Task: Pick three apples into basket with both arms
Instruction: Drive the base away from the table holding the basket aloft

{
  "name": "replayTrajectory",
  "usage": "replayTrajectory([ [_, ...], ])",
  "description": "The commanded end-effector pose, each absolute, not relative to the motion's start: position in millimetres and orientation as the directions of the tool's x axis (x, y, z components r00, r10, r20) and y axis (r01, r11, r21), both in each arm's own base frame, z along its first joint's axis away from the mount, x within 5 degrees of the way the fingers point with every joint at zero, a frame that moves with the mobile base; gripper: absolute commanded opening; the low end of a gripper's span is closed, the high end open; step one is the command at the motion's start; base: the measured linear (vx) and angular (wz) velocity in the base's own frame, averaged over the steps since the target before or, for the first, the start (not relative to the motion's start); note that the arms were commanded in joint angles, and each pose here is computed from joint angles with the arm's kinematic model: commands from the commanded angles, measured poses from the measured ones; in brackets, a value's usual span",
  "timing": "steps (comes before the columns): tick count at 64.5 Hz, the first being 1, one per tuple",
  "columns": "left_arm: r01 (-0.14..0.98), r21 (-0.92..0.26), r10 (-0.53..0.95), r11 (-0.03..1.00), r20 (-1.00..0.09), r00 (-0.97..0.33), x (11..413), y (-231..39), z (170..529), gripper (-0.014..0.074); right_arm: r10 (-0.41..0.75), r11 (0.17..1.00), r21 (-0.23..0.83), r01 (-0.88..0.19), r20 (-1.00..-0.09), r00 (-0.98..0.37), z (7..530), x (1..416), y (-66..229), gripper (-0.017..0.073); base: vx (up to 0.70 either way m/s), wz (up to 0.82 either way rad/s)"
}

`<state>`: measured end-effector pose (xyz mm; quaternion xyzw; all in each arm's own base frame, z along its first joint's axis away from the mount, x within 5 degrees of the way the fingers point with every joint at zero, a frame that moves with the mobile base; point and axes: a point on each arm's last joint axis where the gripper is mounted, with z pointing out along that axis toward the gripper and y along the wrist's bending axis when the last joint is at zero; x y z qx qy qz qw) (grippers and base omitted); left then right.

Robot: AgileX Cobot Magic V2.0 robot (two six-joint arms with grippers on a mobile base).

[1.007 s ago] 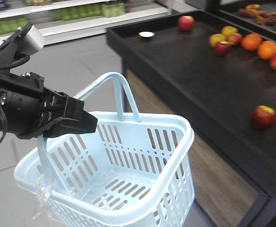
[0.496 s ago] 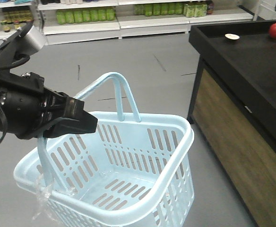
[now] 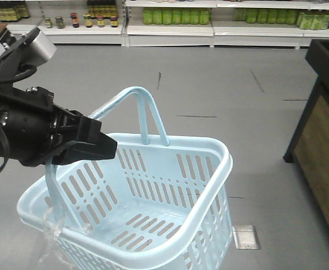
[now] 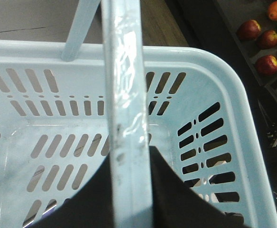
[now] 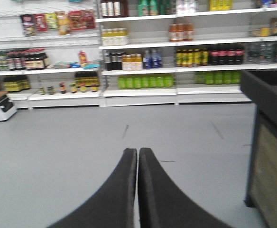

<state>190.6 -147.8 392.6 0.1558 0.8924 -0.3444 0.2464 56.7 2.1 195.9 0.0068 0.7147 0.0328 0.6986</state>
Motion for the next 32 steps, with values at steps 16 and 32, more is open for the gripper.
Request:
replayTrajectory([
  [16, 0.468, -0.579, 0.031, 0.668, -0.606, -0.795, 186.7, -148.5, 413.0, -0.0008, 0.045, 0.999, 0.043, -0.032, -0.998, 0.044, 198.2, 56.5, 1.7, -0.0004, 0.03, 0.50],
  [32, 0.468, -0.579, 0.031, 0.668, -0.606, -0.795, 186.7, -148.5, 413.0, -0.0008, 0.045, 0.999, 0.043, -0.032, -0.998, 0.044, 198.2, 56.5, 1.7, -0.0004, 0.09, 0.44],
])
